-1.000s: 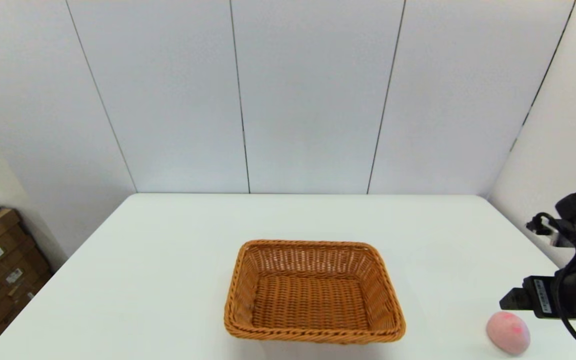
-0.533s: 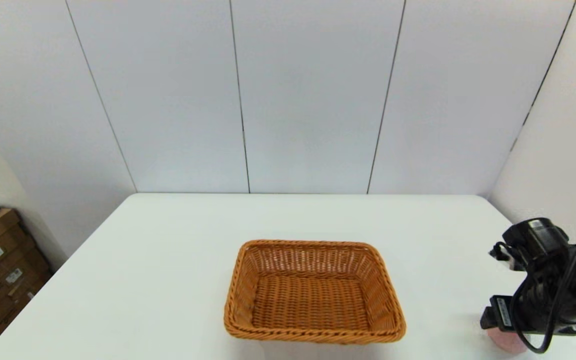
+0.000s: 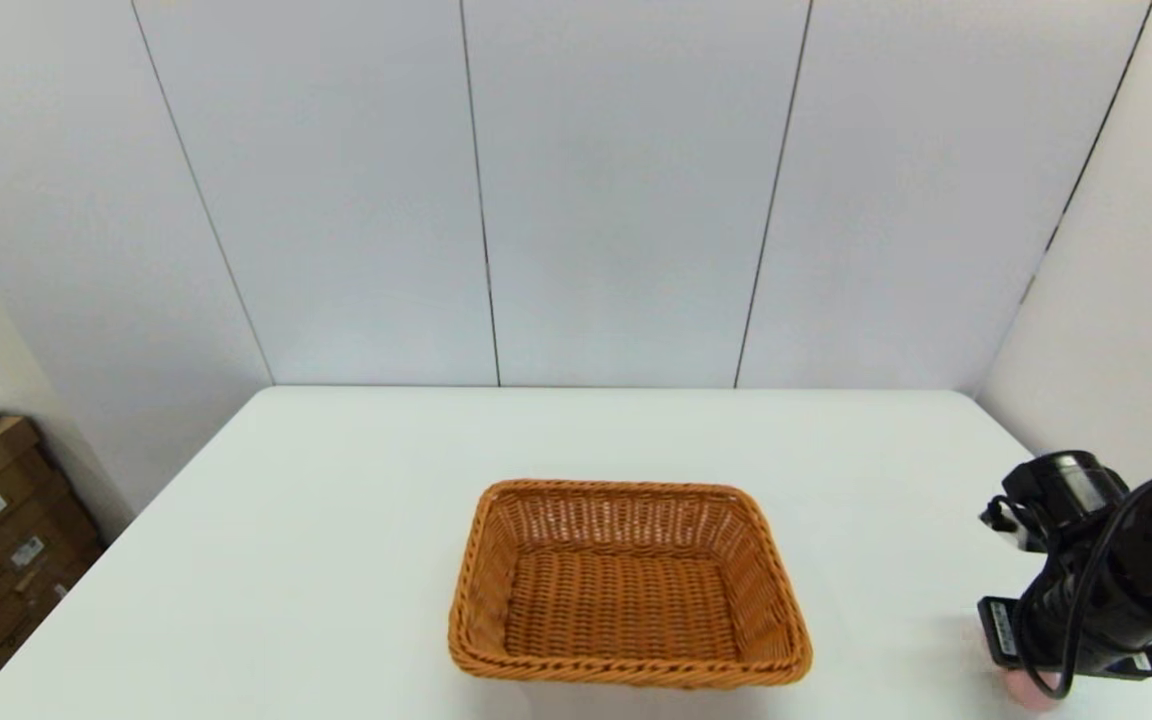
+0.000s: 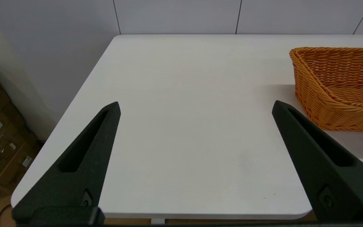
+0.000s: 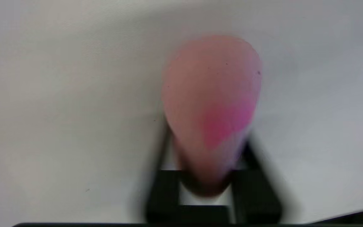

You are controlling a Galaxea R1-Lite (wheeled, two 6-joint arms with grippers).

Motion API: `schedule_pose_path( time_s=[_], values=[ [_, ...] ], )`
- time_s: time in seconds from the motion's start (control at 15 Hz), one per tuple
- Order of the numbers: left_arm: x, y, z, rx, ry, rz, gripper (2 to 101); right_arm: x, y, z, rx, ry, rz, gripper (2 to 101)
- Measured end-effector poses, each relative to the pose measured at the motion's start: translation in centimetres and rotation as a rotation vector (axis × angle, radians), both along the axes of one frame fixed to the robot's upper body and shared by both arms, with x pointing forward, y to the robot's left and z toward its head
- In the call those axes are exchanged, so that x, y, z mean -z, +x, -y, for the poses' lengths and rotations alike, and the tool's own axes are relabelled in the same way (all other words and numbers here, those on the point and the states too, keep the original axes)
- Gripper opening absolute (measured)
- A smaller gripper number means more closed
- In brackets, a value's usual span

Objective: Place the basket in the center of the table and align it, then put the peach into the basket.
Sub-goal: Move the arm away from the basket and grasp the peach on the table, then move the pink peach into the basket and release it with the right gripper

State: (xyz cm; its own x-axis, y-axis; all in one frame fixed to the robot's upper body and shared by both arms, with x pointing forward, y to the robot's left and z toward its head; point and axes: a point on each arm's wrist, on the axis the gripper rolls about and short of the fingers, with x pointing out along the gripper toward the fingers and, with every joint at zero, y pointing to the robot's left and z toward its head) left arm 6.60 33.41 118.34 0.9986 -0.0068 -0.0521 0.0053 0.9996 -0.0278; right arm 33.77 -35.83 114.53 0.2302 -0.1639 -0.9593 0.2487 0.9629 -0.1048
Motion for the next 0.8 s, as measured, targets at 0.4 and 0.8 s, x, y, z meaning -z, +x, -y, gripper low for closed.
schedule_pose_path(
  time_s=[0.4,0.8],
  values=[
    [0.0,0.0,0.0,0.001,0.003,0.0,97.8,-3.3,-0.4,0.0,0.01,0.038,0.136,5.3],
    [0.0,0.0,0.0,0.0,0.003,0.0,97.8,-10.1,-1.3,-3.2,-0.125,0.207,0.307,5.3]
  ],
)
